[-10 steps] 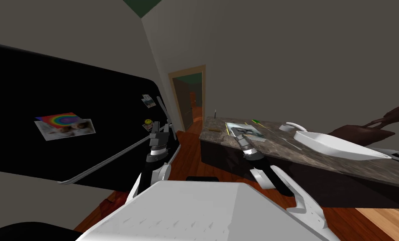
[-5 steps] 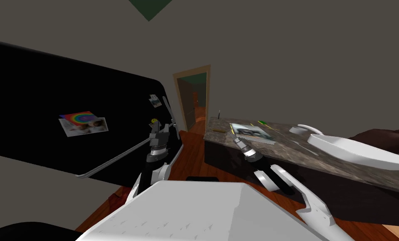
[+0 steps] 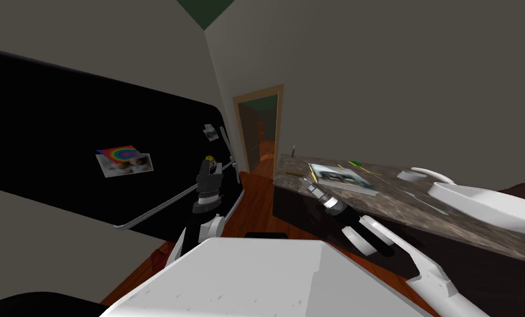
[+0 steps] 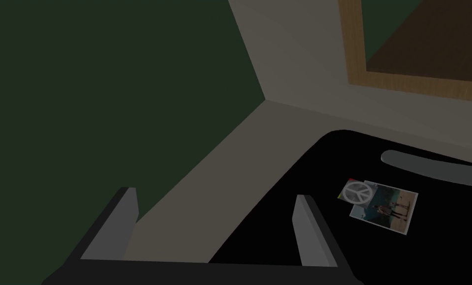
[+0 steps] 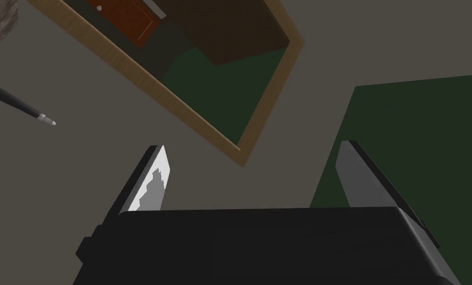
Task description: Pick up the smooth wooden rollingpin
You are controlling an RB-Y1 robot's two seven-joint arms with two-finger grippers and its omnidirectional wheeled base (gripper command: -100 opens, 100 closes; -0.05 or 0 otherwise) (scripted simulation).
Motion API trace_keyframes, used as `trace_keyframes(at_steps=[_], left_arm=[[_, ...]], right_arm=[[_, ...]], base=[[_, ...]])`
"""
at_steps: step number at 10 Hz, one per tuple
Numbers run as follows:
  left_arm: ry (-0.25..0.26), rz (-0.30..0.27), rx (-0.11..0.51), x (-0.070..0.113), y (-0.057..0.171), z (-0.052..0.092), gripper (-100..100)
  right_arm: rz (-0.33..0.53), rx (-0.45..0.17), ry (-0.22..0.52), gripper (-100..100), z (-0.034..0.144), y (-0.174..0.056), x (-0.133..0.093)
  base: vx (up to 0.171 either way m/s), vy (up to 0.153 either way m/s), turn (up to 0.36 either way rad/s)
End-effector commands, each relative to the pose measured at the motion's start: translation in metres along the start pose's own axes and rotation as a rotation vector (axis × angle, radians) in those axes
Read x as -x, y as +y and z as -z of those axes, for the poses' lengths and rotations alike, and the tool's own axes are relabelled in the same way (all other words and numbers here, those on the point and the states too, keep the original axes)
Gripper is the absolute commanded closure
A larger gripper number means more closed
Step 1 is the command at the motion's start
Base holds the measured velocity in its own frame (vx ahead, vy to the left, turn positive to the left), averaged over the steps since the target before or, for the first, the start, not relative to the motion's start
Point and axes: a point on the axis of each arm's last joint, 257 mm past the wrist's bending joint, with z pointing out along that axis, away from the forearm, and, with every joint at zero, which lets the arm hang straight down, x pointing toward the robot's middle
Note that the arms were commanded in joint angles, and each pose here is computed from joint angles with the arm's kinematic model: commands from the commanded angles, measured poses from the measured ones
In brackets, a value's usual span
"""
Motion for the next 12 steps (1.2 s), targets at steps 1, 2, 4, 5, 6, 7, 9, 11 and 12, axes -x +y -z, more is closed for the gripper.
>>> trace_keyframes(at_steps=[1,2,4,5,6,7,9,11,12], left_arm=[[0.000,0.000,0.000,0.000,0.000,0.000,0],[0.000,0.000,0.000,0.000,0.000,0.000,0],[0.000,0.000,0.000,0.000,0.000,0.000,0],[0.000,0.000,0.000,0.000,0.000,0.000,0],[0.000,0.000,0.000,0.000,0.000,0.000,0],[0.000,0.000,0.000,0.000,0.000,0.000,0],[0.000,0.000,0.000,0.000,0.000,0.000,0],[0.000,0.000,0.000,0.000,0.000,0.000,0],[0.000,0.000,0.000,0.000,0.000,0.000,0]], right_arm=[[0.033,-0.013,0.053,-100,0.003,-0.010,-0.008],[0.055,-0.046,0.105,-100,0.011,-0.027,-0.020],[0.082,-0.043,0.136,-100,0.012,-0.028,-0.020],[0.107,-0.078,0.192,-100,0.023,-0.046,-0.032],[0.126,-0.075,0.214,-100,0.024,-0.047,-0.031],[0.148,-0.110,0.266,-100,0.036,-0.065,-0.042],[0.181,-0.108,0.303,-100,0.038,-0.067,-0.040],[0.224,-0.143,0.378,-100,0.054,-0.087,-0.048],[0.234,-0.141,0.388,-100,0.055,-0.088,-0.047]], base=[[0.066,0.092,0.064],[0.079,0.105,0.116],[0.055,0.053,0.045],[0.069,0.038,0.131],[0.066,0.052,0.091],[0.112,0.096,0.194],[0.069,0.057,0.015],[0.069,0.056,0.116],[0.045,0.022,-0.002]])
